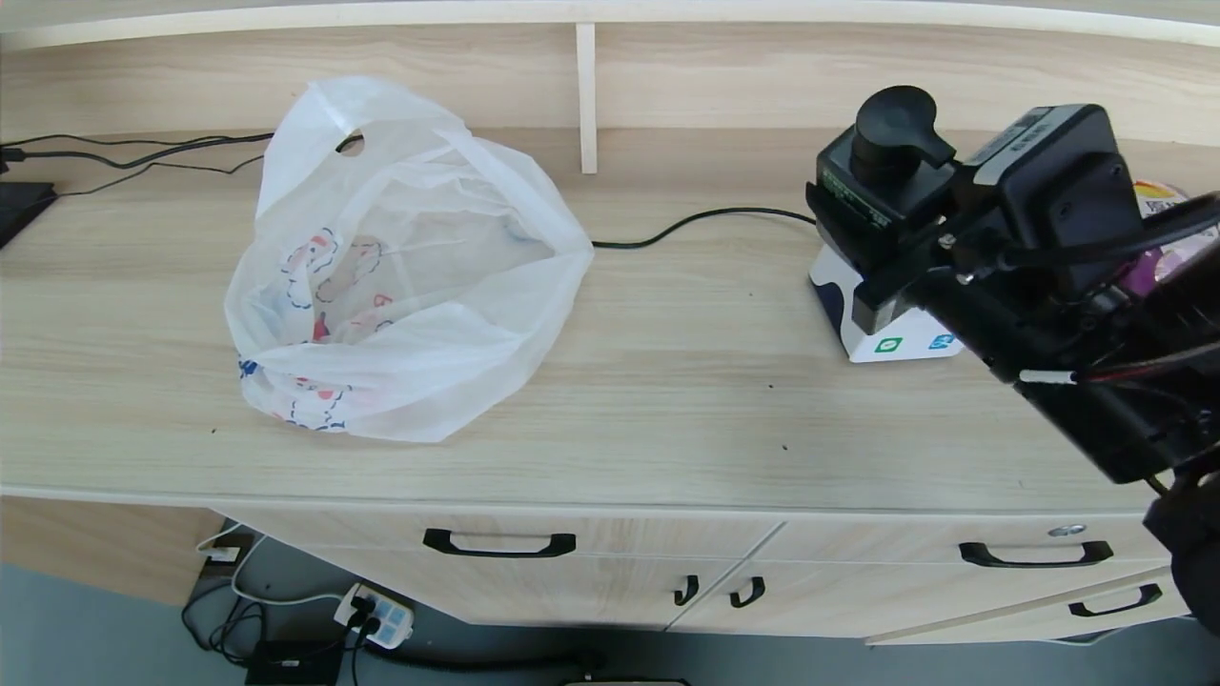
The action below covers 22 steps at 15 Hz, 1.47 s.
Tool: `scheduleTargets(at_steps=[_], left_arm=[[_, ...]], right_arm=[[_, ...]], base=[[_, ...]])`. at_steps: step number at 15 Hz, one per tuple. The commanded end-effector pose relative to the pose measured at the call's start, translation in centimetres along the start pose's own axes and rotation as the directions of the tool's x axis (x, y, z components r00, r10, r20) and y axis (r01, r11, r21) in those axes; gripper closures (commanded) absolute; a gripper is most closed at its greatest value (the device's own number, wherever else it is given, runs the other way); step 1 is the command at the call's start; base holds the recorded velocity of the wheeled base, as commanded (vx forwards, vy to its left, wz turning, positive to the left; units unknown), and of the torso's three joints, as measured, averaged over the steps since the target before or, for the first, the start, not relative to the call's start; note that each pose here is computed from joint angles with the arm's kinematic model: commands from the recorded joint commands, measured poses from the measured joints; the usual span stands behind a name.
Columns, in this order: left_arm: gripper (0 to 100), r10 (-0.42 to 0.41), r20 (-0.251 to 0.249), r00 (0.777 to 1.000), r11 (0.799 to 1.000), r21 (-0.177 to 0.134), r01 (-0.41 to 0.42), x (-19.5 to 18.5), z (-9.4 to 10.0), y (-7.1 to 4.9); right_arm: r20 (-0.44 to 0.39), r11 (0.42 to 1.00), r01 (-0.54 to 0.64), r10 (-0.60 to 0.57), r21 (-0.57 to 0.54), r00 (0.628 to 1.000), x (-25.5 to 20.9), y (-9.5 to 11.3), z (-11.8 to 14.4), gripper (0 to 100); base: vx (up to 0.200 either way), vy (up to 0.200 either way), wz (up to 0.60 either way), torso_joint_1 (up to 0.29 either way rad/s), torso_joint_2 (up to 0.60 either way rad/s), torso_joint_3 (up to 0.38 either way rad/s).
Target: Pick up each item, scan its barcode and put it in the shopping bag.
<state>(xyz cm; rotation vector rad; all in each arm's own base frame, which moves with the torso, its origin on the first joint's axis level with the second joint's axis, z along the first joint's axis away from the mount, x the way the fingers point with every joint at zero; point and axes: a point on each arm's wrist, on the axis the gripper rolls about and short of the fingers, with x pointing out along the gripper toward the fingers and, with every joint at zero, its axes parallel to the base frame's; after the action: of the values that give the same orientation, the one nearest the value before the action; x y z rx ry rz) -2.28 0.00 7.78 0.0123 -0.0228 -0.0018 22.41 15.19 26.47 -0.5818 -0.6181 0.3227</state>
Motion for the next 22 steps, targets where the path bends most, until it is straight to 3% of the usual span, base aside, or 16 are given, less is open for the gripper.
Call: scheduleTargets(at_steps=[1, 3, 6, 9, 11, 12, 15, 22], left_arm=[[0, 0.000, -0.001, 1.000, 1.000, 0.000, 0.000, 0.0, 0.0, 0.0], [0, 0.000, -0.001, 1.000, 1.000, 0.000, 0.000, 0.0, 0.0, 0.0], [0, 0.000, -0.001, 1.000, 1.000, 0.000, 0.000, 0.0, 0.0, 0.0], [0, 0.000, 0.000, 1.000, 1.000, -0.002, 0.000, 0.0, 0.0, 0.0], [0, 0.000, -0.001, 1.000, 1.000, 0.000, 0.000, 0.0, 0.0, 0.0], [0, 0.000, -0.001, 1.000, 1.000, 0.000, 0.000, 0.0, 0.0, 0.0], [0, 0.000, 0.000, 1.000, 1.000, -0.002, 0.000, 0.0, 0.0, 0.0], [0, 0.000, 0.000, 1.000, 1.000, 0.000, 0.000, 0.0, 0.0, 0.0]], right_arm=[[-0.049, 0.960, 0.123, -0.114, 0.254, 0.992, -5.1, -0.3, 3.1, 100], [-0.085, 0.924, 0.200, -0.183, 0.326, 0.980, -8.6, -2.5, 4.7, 100], [-0.168, 0.923, 0.178, -0.127, 0.341, 0.978, -12.5, -4.5, 5.2, 100], [-0.238, 0.868, 0.230, -0.134, 0.440, 0.962, -14.3, -5.8, 5.7, 100], [-0.242, 0.759, 0.261, -0.139, 0.597, 0.960, -14.5, -6.1, 5.8, 100], [-0.240, 0.731, 0.265, -0.142, 0.629, 0.960, -14.4, -6.2, 6.0, 100], [-0.269, 0.707, 0.271, -0.118, 0.653, 0.956, -14.9, -5.5, 5.1, 100], [-0.263, 0.720, 0.191, -0.012, 0.668, 0.965, -12.9, -3.8, 4.4, 100]], base=[[0.000, 0.000, 0.00, 0.000, 0.00, 0.000], [0.000, 0.000, 0.00, 0.000, 0.00, 0.000], [0.000, 0.000, 0.00, 0.000, 0.00, 0.000], [0.000, 0.000, 0.00, 0.000, 0.00, 0.000], [0.000, 0.000, 0.00, 0.000, 0.00, 0.000], [0.000, 0.200, 0.00, 0.002, 0.00, 0.002], [0.000, 0.200, 0.00, -0.001, 0.00, 0.007], [0.000, 0.200, 0.00, 0.003, 0.00, 0.004]])
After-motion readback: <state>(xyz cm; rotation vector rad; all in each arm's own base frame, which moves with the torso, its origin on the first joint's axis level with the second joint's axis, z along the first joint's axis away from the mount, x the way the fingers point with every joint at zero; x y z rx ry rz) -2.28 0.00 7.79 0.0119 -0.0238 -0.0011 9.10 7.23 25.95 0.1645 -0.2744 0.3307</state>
